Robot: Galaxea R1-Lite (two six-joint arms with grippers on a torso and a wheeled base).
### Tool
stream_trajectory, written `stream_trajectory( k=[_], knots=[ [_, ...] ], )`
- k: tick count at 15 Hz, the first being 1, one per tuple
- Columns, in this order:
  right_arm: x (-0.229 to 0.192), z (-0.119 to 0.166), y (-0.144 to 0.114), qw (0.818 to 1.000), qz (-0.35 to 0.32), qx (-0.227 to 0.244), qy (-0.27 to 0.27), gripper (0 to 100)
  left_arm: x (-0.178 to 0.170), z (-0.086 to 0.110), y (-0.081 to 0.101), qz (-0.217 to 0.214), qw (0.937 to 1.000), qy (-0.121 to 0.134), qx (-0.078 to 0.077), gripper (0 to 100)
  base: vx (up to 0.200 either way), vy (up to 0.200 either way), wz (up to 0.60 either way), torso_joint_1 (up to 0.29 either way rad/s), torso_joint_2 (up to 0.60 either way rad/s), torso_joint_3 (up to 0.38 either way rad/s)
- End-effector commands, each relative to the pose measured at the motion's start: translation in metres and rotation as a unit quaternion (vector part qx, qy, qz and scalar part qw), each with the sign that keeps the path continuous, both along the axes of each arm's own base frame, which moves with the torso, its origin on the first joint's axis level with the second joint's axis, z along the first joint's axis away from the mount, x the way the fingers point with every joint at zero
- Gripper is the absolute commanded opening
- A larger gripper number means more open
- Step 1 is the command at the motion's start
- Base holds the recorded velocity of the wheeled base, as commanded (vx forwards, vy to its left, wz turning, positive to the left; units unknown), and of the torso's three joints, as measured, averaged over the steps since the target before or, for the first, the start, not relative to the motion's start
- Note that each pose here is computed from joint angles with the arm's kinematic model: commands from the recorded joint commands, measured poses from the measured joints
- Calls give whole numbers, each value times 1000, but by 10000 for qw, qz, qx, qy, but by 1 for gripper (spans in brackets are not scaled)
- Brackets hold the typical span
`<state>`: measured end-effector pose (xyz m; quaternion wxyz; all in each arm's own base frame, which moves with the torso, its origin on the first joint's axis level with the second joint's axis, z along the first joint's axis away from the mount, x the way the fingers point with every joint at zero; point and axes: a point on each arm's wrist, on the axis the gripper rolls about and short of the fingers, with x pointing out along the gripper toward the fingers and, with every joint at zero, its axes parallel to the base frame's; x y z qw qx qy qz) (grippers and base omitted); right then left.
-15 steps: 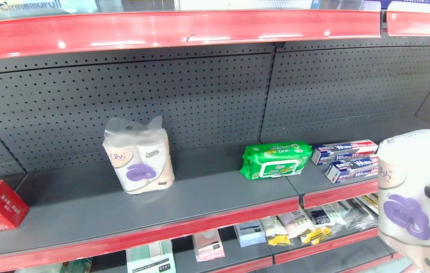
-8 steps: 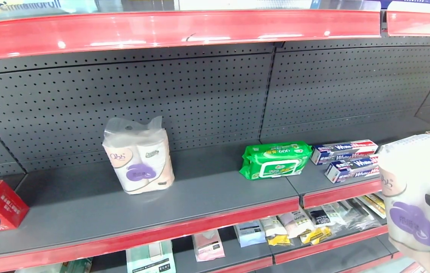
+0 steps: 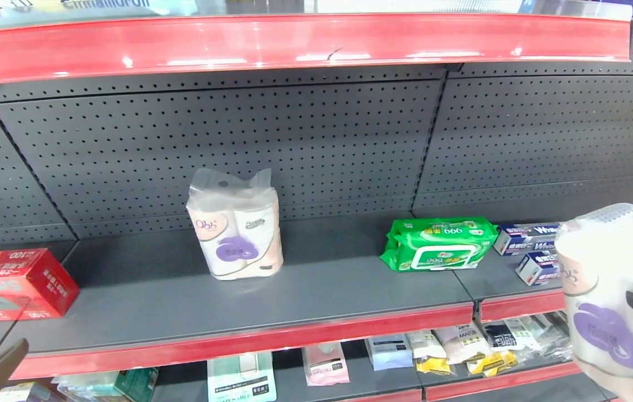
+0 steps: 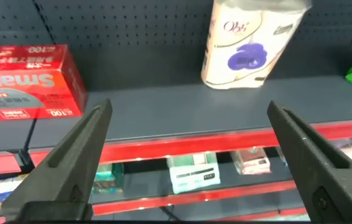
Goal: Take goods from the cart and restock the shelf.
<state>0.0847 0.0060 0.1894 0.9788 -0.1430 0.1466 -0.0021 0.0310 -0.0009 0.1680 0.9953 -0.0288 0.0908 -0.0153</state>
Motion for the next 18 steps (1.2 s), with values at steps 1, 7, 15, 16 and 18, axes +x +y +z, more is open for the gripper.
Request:
stream_trajectory(
  k=[1, 7, 15, 16, 18],
  knots=[
    [-1, 0, -1, 10000, -40, 36, -37, 0, 8, 1, 0, 3, 9998, 177, -2, 100, 0, 0, 0, 0, 0, 0],
    [-6, 3, -2, 9997, -102, 134, -172, 0, 94, 6, -3, -642, 9939, 899, 32, 100, 0, 0, 0, 0, 0, 0],
    [-5, 0, -7, 9990, -436, 51, -71, 0, 247, -48, 35, -2466, 9627, 720, 851, 100, 0, 0, 0, 0, 0, 0],
    [-4, 0, -7, 9991, -426, 12, -45, 0, 259, -53, 32, -2773, 9542, 650, 913, 100, 0, 0, 0, 0, 0, 0],
    [-3, -2, -7, 9991, -408, -103, 11, 0, 276, -56, 26, -3266, 9399, 515, 856, 100, 0, 0, 0, 0, 0, 0]
  ],
)
